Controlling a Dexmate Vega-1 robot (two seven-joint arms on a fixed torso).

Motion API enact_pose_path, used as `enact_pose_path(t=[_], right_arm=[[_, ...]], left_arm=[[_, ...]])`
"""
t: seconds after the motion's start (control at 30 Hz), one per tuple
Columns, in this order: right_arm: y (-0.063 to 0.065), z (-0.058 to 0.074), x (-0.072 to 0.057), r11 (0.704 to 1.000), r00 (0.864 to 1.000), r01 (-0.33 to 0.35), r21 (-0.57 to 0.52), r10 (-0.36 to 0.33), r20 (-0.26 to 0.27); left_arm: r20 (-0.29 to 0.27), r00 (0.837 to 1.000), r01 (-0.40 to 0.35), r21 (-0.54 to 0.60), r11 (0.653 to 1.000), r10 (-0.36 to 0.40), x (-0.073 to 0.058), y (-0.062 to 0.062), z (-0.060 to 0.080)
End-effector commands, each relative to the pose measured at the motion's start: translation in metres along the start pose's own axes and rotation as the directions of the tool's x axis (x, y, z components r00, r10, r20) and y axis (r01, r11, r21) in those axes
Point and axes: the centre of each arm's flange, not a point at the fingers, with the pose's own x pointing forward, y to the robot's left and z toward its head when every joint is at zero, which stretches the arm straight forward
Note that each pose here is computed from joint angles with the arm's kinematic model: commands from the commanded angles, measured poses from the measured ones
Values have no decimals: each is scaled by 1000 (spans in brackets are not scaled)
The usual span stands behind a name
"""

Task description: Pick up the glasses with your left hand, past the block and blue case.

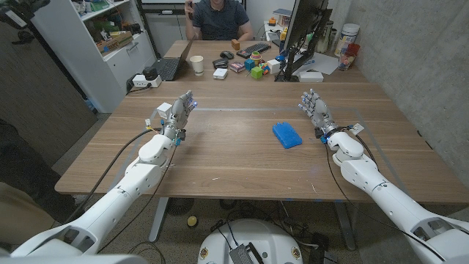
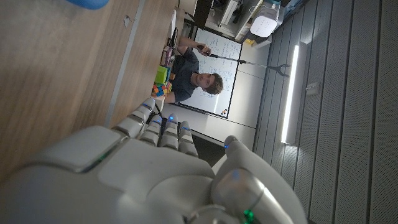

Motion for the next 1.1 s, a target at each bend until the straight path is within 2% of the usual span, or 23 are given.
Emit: enact_pose_path(t=[0.03,0.47,0.83,1.1], right_arm=[[0,1,-2,1000,1000,-11,-2,11,10],[-2,-1,-2,1000,1000,-17,-3,17,11],[-7,-6,-1,1000,1000,-14,1,14,6],[-10,-7,-1,1000,1000,-13,2,13,6]], left_arm=[[39,999,-10,62,998,8,-15,3,15],[84,995,-69,153,986,57,-30,8,32],[143,990,-47,270,962,8,-43,1,60],[182,983,-35,377,925,-36,-57,-5,81]])
